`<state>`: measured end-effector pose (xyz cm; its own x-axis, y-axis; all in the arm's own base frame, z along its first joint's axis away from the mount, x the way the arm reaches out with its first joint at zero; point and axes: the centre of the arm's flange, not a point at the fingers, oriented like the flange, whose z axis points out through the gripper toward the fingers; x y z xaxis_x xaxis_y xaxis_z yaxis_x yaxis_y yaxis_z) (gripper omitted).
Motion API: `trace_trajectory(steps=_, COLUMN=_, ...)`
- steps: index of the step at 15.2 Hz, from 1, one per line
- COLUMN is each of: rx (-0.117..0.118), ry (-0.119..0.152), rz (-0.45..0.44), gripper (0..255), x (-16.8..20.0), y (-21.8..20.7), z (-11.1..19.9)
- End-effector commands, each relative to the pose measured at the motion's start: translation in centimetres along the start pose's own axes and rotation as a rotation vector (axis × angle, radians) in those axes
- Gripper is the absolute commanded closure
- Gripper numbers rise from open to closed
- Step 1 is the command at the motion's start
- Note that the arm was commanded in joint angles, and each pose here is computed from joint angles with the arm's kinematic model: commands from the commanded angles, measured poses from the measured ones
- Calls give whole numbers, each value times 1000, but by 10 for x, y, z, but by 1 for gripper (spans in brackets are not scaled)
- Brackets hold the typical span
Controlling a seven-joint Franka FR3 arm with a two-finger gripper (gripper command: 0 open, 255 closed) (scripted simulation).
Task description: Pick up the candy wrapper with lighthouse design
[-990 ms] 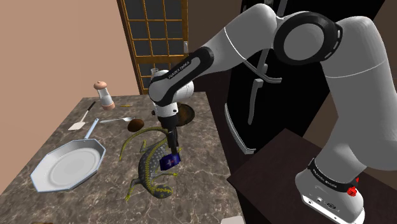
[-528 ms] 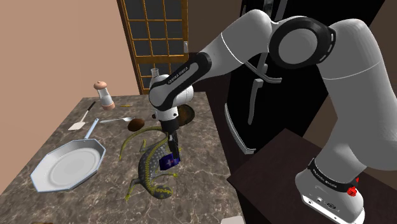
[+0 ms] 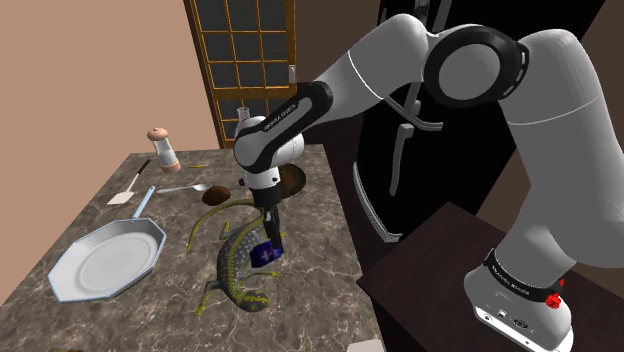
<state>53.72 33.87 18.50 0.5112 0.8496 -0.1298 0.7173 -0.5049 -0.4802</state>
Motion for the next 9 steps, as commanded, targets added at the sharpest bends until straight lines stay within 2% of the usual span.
trace_trajectory(steps=1, rx=0, ry=0, rz=0, gripper=255, x=-1, y=-4, z=-7)
trace_trajectory(steps=9, rx=0, ry=0, rz=0, gripper=255, x=-6, y=-24, z=-44)
